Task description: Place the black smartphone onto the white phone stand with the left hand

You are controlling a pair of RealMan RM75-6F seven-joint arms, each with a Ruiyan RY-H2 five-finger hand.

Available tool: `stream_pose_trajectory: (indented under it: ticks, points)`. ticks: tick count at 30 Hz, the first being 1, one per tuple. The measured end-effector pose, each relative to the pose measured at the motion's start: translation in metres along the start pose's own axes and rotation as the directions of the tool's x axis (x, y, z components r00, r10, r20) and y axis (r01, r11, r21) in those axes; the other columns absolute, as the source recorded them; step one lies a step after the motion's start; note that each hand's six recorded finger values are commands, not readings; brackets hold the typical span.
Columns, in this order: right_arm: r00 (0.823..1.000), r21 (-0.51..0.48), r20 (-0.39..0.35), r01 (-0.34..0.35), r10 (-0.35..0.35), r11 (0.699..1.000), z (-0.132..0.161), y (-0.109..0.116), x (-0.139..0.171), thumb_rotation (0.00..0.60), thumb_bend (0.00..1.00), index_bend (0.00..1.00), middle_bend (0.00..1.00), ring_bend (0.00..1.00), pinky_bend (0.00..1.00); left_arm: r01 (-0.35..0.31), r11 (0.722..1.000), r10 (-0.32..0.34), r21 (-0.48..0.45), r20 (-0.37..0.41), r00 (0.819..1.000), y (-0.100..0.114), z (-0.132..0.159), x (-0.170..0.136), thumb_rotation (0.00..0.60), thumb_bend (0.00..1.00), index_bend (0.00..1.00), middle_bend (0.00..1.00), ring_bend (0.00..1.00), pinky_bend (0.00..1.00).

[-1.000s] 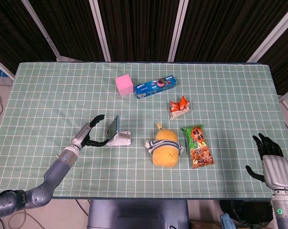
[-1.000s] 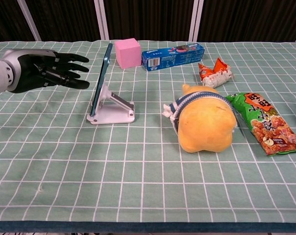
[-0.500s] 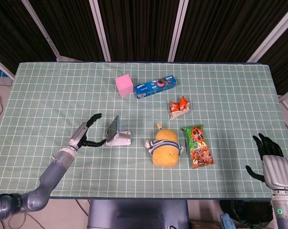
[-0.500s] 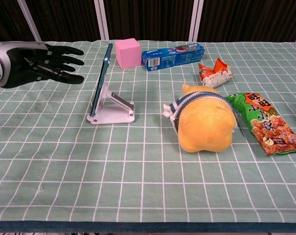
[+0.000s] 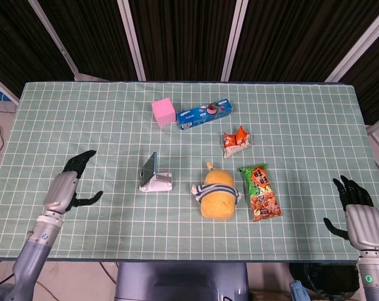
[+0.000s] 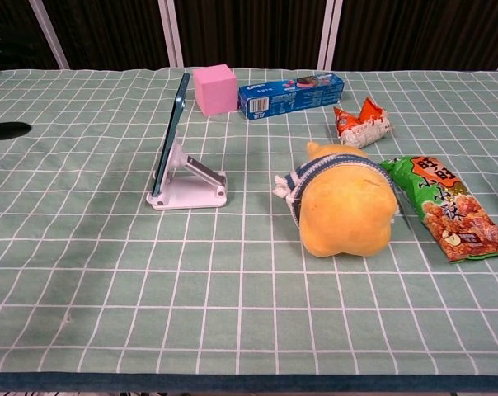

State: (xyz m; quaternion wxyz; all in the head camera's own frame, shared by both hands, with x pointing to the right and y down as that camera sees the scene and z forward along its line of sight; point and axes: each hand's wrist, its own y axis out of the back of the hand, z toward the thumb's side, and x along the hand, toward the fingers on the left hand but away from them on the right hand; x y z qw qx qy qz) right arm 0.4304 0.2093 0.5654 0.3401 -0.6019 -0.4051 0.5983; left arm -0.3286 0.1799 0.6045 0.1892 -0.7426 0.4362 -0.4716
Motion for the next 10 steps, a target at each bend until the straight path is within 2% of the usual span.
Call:
stream_pose_trajectory:
  ticks: [3,7,10]
  points:
    - [1.000,0.000,0.000,0.001,-0.001,1.000,0.000,0.000,0.000,0.600,0.34,0.00,0.00,0.00,0.12,-0.061,0.993,0.062,0.100,-0.006,0.998,0.009,-0.017,-0.023,0.600,0.20,0.00,0.00,0.00,0.00]
    - [1.000,0.001,-0.001,0.002,-0.002,1.000,0.000,0.000,0.000,0.600,0.34,0.00,0.00,0.00,0.12,-0.131,0.960,0.141,0.250,-0.024,0.990,0.020,-0.043,-0.052,0.600,0.14,0.00,0.00,0.00,0.00]
    - [1.000,0.000,0.001,0.004,-0.004,1.000,0.000,0.001,0.002,0.600,0.34,0.00,0.00,0.00,0.12,-0.132,0.931,0.164,0.340,-0.067,0.984,0.022,-0.064,-0.071,0.600,0.13,0.00,0.00,0.00,0.00]
